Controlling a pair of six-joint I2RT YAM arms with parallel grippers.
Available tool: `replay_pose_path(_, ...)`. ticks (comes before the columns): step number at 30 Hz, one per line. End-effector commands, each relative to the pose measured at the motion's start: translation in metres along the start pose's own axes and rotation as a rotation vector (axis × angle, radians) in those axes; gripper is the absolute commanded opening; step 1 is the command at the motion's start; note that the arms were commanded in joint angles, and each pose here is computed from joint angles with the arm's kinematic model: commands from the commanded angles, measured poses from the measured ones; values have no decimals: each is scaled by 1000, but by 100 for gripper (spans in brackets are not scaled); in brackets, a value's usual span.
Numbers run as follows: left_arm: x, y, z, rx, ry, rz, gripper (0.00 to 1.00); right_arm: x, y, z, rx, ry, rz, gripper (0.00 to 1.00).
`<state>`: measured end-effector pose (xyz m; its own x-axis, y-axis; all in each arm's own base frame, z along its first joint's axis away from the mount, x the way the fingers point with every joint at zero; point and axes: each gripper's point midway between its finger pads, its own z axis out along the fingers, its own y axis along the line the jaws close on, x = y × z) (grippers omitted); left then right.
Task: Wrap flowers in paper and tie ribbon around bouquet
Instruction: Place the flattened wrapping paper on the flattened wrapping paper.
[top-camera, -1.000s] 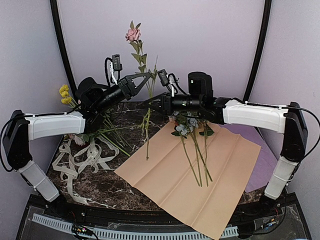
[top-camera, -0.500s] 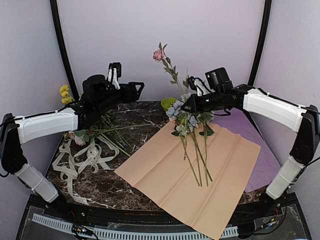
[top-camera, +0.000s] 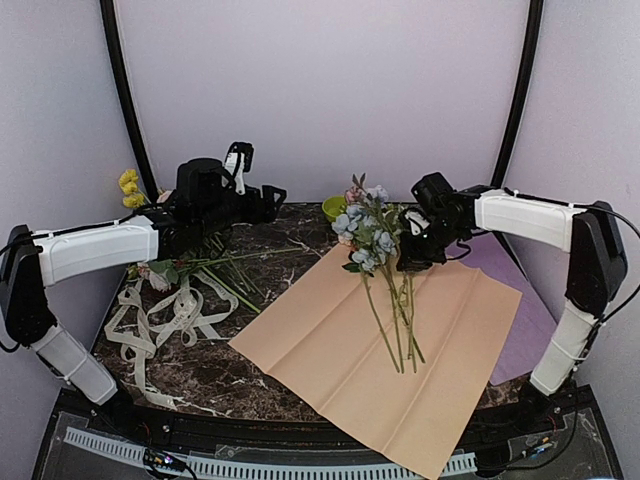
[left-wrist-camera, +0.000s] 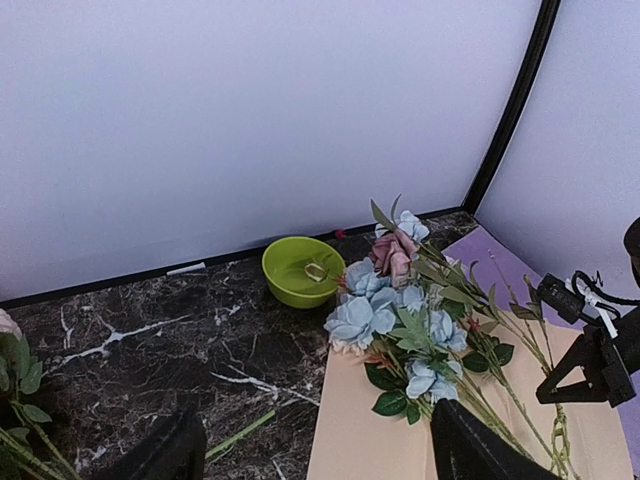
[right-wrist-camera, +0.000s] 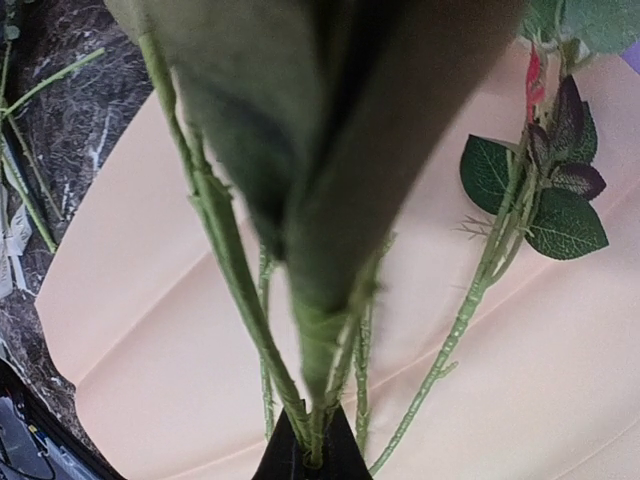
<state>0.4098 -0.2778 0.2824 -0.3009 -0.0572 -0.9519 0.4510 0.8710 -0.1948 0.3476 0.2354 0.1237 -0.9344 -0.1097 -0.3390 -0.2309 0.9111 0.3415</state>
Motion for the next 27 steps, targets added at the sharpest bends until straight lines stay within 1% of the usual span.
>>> replay_pose_path(1,-10,1,-4,-10,-13,33,80,6,-15,7,45,14,42,0)
replay_pose_path(4,-10,2,-3,-16,-14,37,80,10,-19,10,55,21,54,0)
replay_pose_path(7,-10,1,-2,-11,-12,38,79,13,-23,13,60,25,61,3)
replay_pose_path(9,-10,2,-2,-11,-12,42,80,14,-29,14,72,22,72,5)
replay_pose_path(12,-11,3,-3,-19,-13,48,79,14,-38,16,90,21,88,14)
replay_pose_path(15,-12,3,-5,-22,-14,55,80,15,-41,18,99,23,88,21)
replay_pose_path(22,-11,5,-4,-28,-13,60,80,5,-34,4,88,-16,69,28)
replay_pose_path(25,-12,5,-4,-28,-13,62,80,8,-29,3,79,-11,61,31)
replay_pose_path(27,-12,5,-3,-28,-14,63,80,12,-32,4,114,2,58,33)
